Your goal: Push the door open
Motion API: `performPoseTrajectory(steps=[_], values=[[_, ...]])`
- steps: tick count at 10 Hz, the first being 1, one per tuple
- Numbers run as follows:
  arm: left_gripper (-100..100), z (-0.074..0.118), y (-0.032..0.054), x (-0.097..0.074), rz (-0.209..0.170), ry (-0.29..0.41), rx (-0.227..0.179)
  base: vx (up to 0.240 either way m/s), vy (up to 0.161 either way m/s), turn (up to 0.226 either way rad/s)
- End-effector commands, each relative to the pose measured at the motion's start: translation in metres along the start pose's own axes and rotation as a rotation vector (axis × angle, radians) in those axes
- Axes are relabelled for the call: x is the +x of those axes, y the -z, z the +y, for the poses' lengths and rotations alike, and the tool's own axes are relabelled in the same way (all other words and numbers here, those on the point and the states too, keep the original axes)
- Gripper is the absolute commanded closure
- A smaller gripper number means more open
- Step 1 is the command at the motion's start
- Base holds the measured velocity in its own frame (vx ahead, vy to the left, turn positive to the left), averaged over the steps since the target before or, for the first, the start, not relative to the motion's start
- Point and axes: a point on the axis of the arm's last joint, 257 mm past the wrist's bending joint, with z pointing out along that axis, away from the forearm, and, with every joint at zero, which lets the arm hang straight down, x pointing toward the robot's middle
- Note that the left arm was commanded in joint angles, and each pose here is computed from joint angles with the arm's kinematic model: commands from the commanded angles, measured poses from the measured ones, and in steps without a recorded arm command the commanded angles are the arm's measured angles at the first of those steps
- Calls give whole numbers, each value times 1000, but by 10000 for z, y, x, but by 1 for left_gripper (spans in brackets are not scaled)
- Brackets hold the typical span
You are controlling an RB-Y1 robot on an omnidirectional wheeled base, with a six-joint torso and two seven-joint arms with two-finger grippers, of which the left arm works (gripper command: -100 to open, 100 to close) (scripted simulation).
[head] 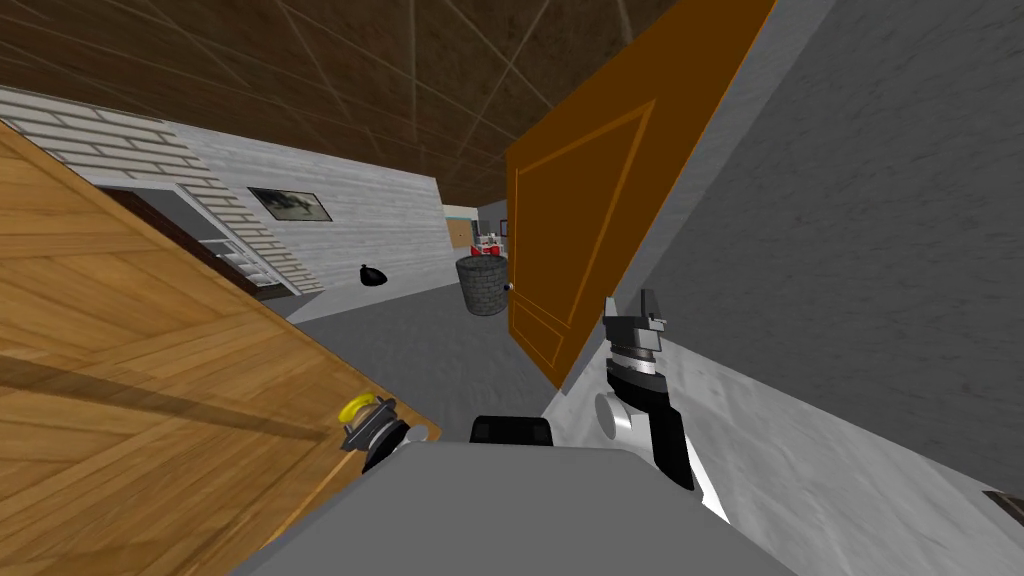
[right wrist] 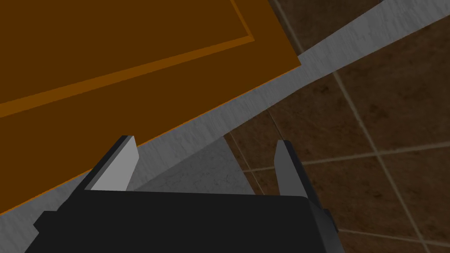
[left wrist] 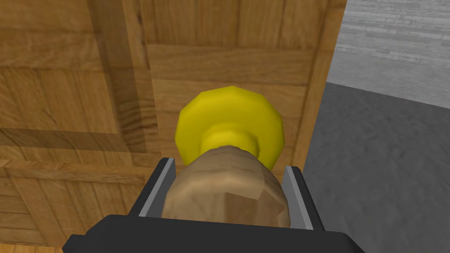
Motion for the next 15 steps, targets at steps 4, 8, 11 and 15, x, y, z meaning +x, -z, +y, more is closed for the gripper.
performPoseTrajectory(steps=[4,8,11,15], values=[[100,-359,-98,61,16,-1,81,136,153,32],[100,-742,-136,70,19,-1,171,163,160,55],[100,-1082,-138,74,20,-1,252,184,201,50],[100,-1432,-108,75,20,0,337,175,154,67]])
